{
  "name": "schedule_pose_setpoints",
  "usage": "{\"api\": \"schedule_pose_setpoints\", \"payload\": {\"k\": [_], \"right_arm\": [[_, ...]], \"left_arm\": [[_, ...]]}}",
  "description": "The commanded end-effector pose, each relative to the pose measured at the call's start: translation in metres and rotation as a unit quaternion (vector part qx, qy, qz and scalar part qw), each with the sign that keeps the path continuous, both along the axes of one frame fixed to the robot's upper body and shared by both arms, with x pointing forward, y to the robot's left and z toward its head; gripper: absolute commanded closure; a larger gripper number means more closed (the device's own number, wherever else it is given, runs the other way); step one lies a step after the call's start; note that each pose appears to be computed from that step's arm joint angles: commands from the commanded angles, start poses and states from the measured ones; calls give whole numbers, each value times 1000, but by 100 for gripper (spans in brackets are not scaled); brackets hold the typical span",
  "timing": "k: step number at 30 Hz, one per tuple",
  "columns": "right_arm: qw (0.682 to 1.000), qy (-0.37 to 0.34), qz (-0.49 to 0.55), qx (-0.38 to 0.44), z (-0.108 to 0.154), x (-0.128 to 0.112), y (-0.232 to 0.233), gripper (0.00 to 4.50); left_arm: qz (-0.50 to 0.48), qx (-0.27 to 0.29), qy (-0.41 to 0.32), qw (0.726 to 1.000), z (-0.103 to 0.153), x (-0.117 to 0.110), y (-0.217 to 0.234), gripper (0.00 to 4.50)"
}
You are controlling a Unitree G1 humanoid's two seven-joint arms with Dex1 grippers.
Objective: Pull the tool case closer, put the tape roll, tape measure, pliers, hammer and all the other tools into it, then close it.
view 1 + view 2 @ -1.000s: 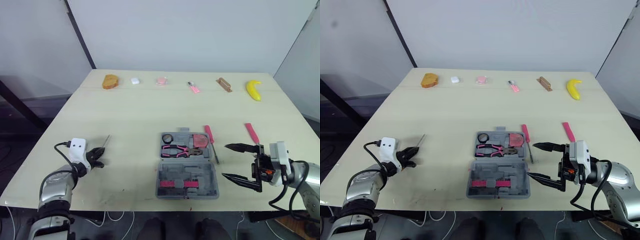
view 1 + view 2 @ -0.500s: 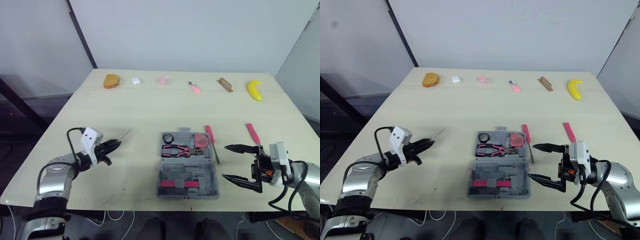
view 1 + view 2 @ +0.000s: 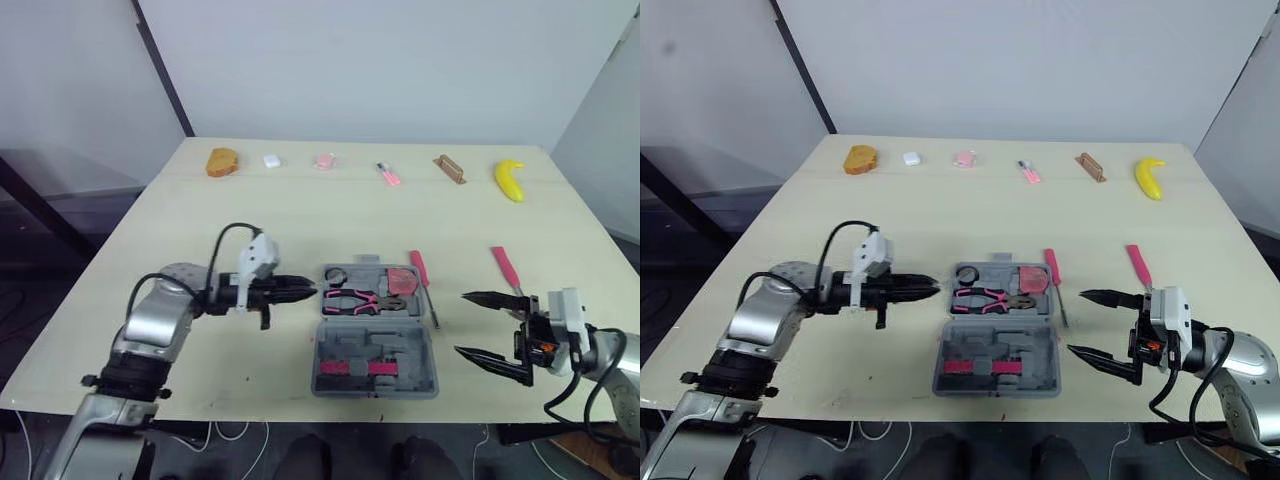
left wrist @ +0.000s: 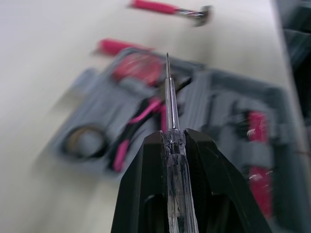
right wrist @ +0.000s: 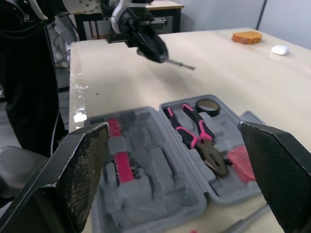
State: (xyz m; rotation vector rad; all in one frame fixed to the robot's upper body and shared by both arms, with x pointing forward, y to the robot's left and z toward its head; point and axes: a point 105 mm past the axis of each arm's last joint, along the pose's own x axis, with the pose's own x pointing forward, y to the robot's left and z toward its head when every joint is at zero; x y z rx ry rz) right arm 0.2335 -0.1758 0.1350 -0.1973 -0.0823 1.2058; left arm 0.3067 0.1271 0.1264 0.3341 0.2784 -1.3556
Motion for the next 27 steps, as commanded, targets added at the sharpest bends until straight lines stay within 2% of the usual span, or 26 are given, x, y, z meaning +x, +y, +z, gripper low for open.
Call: {"api": "schedule_pose_setpoints", "payload": {"k": [1, 6, 13, 19, 22, 27], "right_arm": [[1000, -17, -17, -6, 5, 0, -12, 0], [999, -19, -28, -14, 3, 0, -18, 0], [999, -22, -31, -10, 1, -2, -12, 0], [999, -26, -38, -8, 2, -2, -10, 0], [999, -27, -43, -8, 3, -2, -10, 0], [999, -28, -45, -10, 3, -1, -10, 0]], "left_arm": [[-55, 20, -11, 998, 6, -6, -18, 436], [-97, 51, -9, 994, -1, -9, -37, 436], [-94, 146, -2, 985, -23, -6, -50, 436], [-64, 165, -2, 984, -30, 6, -58, 436], [-64, 171, 20, 983, -32, 5, -60, 436], [-60, 193, 15, 979, -39, 7, -67, 436]]}}
